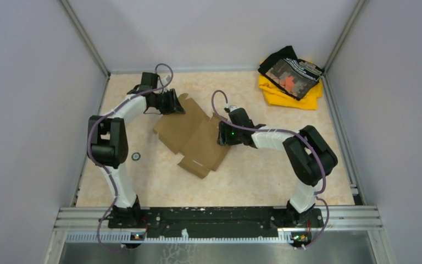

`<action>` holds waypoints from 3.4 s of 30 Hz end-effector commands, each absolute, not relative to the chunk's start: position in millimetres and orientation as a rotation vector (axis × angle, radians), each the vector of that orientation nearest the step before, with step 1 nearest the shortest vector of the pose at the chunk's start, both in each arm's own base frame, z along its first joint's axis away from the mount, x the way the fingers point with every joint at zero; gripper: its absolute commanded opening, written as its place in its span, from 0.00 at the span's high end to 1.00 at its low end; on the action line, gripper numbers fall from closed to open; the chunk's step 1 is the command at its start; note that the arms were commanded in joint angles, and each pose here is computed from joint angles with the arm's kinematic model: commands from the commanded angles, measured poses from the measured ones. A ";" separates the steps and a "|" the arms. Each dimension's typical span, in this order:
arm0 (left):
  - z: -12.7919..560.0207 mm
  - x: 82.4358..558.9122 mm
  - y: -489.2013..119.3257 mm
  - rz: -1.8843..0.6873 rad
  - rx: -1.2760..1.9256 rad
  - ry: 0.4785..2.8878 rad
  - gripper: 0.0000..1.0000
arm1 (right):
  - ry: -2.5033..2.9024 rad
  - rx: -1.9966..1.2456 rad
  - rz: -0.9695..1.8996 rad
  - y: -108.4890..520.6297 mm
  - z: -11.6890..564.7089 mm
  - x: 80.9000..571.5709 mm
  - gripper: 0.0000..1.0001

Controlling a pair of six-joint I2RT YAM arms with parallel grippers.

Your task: Fold the paper box

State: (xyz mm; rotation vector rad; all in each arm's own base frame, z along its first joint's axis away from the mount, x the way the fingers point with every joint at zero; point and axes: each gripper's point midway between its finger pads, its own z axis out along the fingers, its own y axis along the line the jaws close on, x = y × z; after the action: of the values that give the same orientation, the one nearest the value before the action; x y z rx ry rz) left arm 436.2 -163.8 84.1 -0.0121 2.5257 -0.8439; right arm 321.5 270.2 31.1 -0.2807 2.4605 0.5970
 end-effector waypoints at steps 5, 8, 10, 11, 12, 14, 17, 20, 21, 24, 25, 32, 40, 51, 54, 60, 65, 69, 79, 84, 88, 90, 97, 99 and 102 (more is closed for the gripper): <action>156.5 444.6 -196.8 -0.527 0.248 2.463 0.88 | 2.455 -0.338 0.728 286.9 47.0 305.7 0.44; 178.1 451.3 -202.8 -0.368 0.316 2.426 0.88 | 2.410 -0.339 0.777 287.5 68.5 308.9 0.43; 186.6 450.4 -207.9 -0.276 0.365 2.415 0.88 | 2.380 -0.328 0.819 284.9 82.0 309.7 0.43; 191.3 449.9 -210.3 -0.233 0.388 2.405 0.88 | 2.359 -0.320 0.847 282.6 89.9 310.3 0.43; 194.4 449.5 -210.8 -0.185 0.402 2.397 0.88 | 2.341 -0.307 0.872 279.7 97.4 310.2 0.43; 200.7 448.0 -213.3 -0.108 0.432 2.375 0.88 | 2.288 -0.282 0.931 273.1 114.0 312.8 0.43; 207.4 444.8 -217.0 -0.007 0.475 2.341 0.88 | 2.231 -0.231 0.977 254.0 133.4 317.2 0.43; 211.1 440.6 -219.6 0.118 0.530 2.311 0.89 | 2.190 -0.169 1.017 233.2 144.0 323.4 0.43; 214.3 439.1 -222.7 0.150 0.547 2.294 0.89 | 2.175 -0.146 1.031 225.9 146.2 326.8 0.43; 223.5 437.1 -227.0 0.237 0.575 2.247 0.90 | 2.160 -0.091 1.038 209.1 145.7 337.3 0.43; 227.9 436.9 -228.2 0.265 0.581 2.226 0.90 | 2.163 -0.080 1.035 205.3 143.7 340.1 0.43; 260.9 430.1 -240.3 0.435 0.637 2.063 0.91 | 2.168 -0.036 1.047 198.6 128.3 348.6 0.43; 283.9 413.0 -257.8 0.539 0.676 1.862 0.92 | 2.187 -0.007 1.047 195.8 111.8 348.8 0.44; 270.4 385.2 -280.8 0.551 0.717 1.771 0.94 | 2.189 0.031 1.034 190.8 102.5 352.5 0.47; 260.8 378.0 -287.7 0.549 0.727 1.770 0.94 | 2.189 0.045 1.036 190.3 99.6 354.3 0.49; 250.7 362.9 -304.8 0.576 0.744 1.738 0.95 | 2.180 0.082 1.045 189.0 96.4 360.1 0.52; 257.0 350.8 -313.6 0.630 0.731 1.673 0.96 | 2.171 0.098 1.078 189.7 92.4 359.8 0.57; 259.2 350.7 -315.5 0.671 0.732 1.645 0.97 | 2.158 0.094 1.144 195.0 88.2 351.5 0.59; 273.6 343.2 -326.5 0.692 0.711 1.555 0.96 | 2.153 0.098 1.194 198.6 82.4 340.7 0.61; 266.5 342.3 -339.0 0.705 0.747 1.546 0.96 | 2.147 0.091 1.209 202.3 82.2 338.8 0.61; 256.4 341.5 -342.9 0.682 0.755 1.567 0.96 | 2.150 0.094 1.208 201.9 80.7 338.6 0.61; 251.2 340.0 -342.2 0.680 0.759 1.580 0.96 | 2.149 0.093 1.207 201.9 80.9 338.7 0.61; 235.1 332.3 -345.7 0.669 0.767 1.601 0.96 | 2.152 0.100 1.211 202.1 78.0 338.7 0.62; 230.7 330.5 -347.2 0.664 0.768 1.607 0.96 | 2.153 0.104 1.213 202.3 77.1 338.7 0.62; 223.1 327.6 -349.4 0.656 0.775 1.619 0.96 | 2.153 0.105 1.216 202.4 76.3 338.9 0.63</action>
State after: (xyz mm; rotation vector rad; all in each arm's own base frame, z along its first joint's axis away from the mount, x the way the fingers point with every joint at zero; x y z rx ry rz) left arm 332.8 -344.4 234.6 0.7823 1.5974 0.6705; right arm 335.1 198.7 70.8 0.1383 2.1967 1.1951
